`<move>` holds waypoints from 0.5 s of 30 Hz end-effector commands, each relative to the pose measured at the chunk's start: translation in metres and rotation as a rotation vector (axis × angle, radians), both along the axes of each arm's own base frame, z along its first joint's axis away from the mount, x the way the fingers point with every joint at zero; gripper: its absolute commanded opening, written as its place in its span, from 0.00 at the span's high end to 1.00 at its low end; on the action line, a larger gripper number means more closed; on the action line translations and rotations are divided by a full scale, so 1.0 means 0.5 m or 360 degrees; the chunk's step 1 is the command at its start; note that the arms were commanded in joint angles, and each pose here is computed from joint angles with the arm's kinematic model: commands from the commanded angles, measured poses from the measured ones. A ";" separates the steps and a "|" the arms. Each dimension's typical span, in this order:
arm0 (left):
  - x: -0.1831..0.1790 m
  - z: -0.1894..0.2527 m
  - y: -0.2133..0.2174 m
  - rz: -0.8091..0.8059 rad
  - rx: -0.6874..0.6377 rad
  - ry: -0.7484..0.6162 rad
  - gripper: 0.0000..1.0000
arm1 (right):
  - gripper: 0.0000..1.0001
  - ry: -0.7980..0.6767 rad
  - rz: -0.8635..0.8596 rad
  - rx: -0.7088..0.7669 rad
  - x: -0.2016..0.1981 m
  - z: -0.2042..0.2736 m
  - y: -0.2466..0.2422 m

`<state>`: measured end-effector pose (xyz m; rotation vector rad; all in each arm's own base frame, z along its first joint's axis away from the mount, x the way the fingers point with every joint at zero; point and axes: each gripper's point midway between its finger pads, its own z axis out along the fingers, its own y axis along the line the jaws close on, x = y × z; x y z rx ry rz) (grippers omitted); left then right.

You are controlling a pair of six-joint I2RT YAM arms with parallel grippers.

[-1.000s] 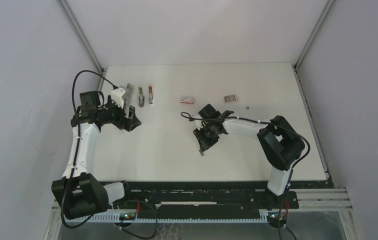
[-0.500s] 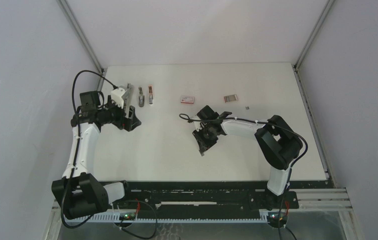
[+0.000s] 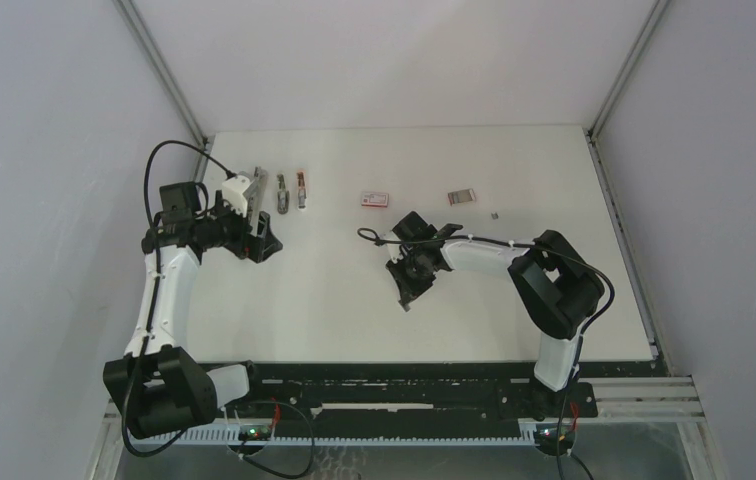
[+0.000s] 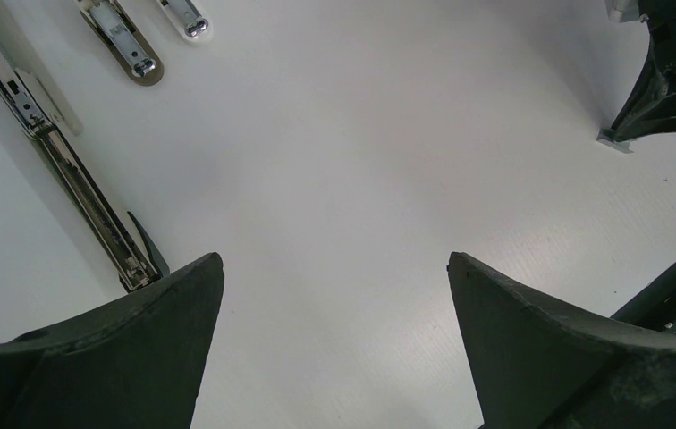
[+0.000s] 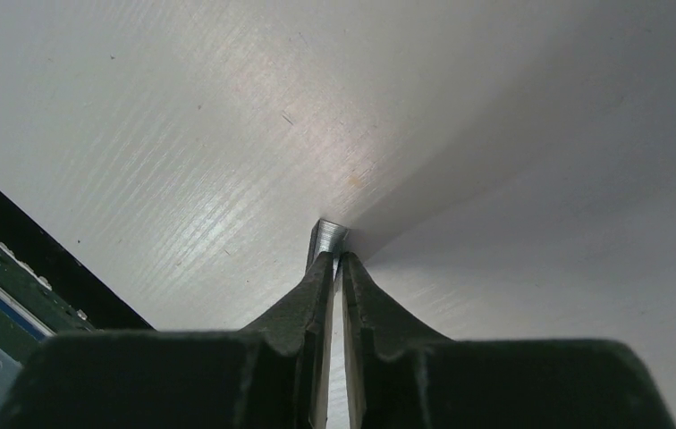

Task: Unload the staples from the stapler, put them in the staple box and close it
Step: Pick up the staple from the center of the board.

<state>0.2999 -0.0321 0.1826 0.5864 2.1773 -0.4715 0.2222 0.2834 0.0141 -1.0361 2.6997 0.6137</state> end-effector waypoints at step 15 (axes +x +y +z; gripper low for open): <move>-0.004 -0.009 0.000 0.0006 -0.0019 -0.0008 0.00 | 1.00 -0.0096 -0.0066 0.0043 0.052 0.051 0.001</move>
